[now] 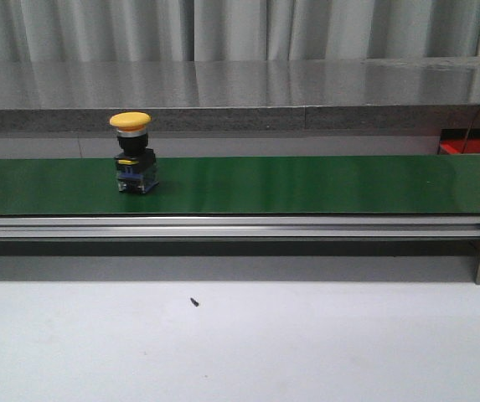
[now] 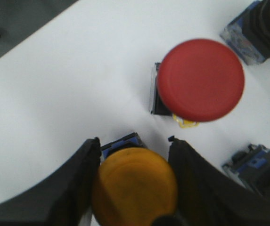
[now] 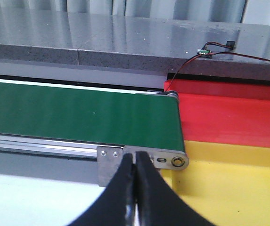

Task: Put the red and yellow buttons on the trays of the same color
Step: 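Grasp a second yellow button with the left gripper, then set the second yellow button on the conveyor and release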

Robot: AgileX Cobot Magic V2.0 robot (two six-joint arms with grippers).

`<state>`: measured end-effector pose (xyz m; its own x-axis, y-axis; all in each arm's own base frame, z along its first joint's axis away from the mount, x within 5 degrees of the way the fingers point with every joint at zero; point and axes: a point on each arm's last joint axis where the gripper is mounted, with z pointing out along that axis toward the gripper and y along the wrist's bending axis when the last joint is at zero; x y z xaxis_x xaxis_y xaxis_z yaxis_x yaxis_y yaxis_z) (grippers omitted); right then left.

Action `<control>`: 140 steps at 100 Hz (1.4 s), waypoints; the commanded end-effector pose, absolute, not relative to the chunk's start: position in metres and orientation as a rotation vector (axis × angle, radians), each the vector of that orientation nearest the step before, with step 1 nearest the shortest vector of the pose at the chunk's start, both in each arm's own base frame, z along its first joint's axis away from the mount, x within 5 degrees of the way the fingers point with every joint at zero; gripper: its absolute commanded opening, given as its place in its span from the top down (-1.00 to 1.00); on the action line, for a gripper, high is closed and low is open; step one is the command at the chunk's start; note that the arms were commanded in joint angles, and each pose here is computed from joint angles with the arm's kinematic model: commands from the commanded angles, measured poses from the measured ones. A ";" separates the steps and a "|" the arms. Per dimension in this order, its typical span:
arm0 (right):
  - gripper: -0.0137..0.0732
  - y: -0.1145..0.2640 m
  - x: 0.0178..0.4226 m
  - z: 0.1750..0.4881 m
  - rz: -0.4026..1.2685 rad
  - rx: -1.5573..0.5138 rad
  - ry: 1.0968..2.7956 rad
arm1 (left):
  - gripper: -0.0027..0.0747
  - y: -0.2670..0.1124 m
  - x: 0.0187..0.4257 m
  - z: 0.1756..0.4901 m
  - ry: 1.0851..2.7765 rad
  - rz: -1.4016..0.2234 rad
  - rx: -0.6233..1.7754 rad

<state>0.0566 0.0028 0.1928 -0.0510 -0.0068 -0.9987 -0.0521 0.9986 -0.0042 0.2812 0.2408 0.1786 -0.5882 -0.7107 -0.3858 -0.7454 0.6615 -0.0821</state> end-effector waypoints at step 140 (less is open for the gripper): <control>0.84 0.003 0.055 0.208 0.031 -0.046 1.506 | 0.65 0.043 0.379 0.282 2.493 -0.078 -0.281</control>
